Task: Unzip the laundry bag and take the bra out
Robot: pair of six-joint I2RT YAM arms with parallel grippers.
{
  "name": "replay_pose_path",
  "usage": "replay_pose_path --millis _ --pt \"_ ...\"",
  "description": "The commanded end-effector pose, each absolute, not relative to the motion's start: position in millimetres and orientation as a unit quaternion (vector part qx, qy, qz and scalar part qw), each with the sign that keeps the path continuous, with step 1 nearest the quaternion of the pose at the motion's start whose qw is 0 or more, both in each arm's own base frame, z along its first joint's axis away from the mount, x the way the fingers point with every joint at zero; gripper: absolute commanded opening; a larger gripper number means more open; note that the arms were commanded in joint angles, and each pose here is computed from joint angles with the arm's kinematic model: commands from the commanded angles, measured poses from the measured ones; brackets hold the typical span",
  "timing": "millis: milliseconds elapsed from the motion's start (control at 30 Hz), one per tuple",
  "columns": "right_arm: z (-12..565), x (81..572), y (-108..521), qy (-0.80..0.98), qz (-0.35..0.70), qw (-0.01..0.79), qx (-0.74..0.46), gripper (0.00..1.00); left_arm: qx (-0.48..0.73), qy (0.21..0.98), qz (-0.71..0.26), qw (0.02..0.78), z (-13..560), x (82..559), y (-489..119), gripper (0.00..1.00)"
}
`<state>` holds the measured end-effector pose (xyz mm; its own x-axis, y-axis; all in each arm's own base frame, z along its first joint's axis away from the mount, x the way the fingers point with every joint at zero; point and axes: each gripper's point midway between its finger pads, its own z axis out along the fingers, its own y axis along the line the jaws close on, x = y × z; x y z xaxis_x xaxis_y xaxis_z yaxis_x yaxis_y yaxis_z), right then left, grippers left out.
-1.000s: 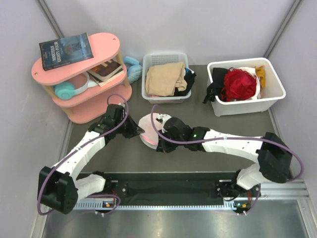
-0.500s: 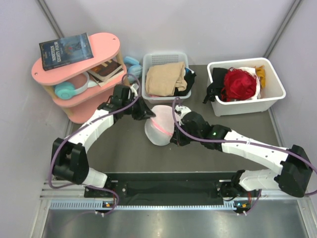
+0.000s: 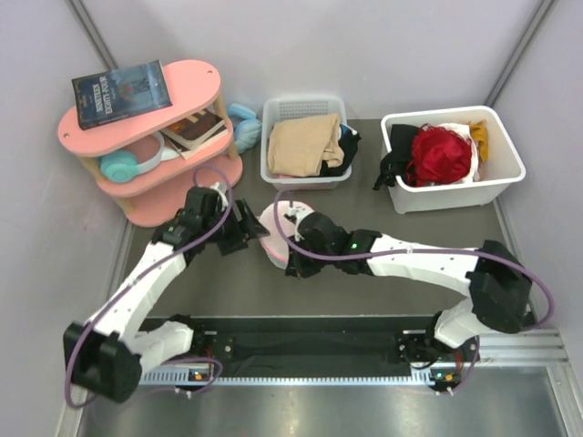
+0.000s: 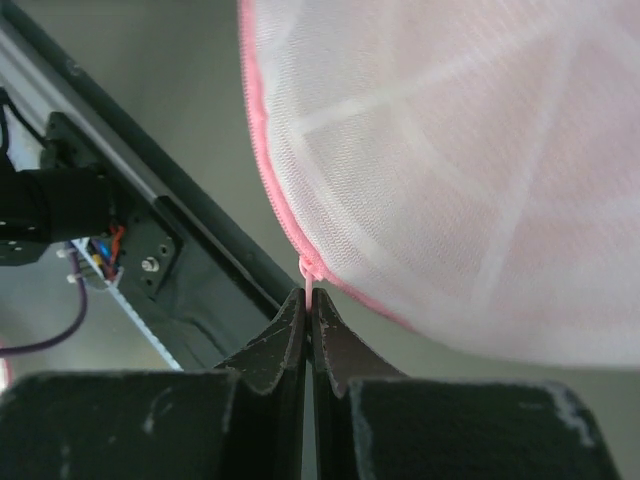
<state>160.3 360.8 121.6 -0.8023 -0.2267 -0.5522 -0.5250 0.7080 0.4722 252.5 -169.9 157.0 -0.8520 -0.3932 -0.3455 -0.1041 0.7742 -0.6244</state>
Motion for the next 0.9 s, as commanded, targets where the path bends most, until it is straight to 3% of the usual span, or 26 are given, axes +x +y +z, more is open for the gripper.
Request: replay_pose_path --millis 0,467,600,633,867 --pt "160.8 150.7 416.3 0.851 0.386 0.244 -0.258 0.0 -0.209 0.884 -0.328 0.258 170.0 227.7 -157.5 0.81" --pt "164.1 139.7 443.2 0.836 0.41 0.224 -0.288 0.0 -0.236 0.858 -0.381 0.249 161.9 227.7 -170.2 0.77" --pt "165.9 140.7 439.2 0.837 0.407 0.23 -0.283 0.0 -0.233 0.862 -0.385 0.234 155.5 229.9 -175.2 0.55" --pt "165.9 141.6 437.8 0.838 0.406 0.231 -0.281 0.0 -0.233 0.864 -0.382 0.232 153.4 230.5 -174.8 0.43" --pt "153.9 140.5 423.6 0.852 0.386 0.227 -0.272 0.0 -0.231 0.863 -0.38 0.239 153.0 236.0 -175.5 0.01"
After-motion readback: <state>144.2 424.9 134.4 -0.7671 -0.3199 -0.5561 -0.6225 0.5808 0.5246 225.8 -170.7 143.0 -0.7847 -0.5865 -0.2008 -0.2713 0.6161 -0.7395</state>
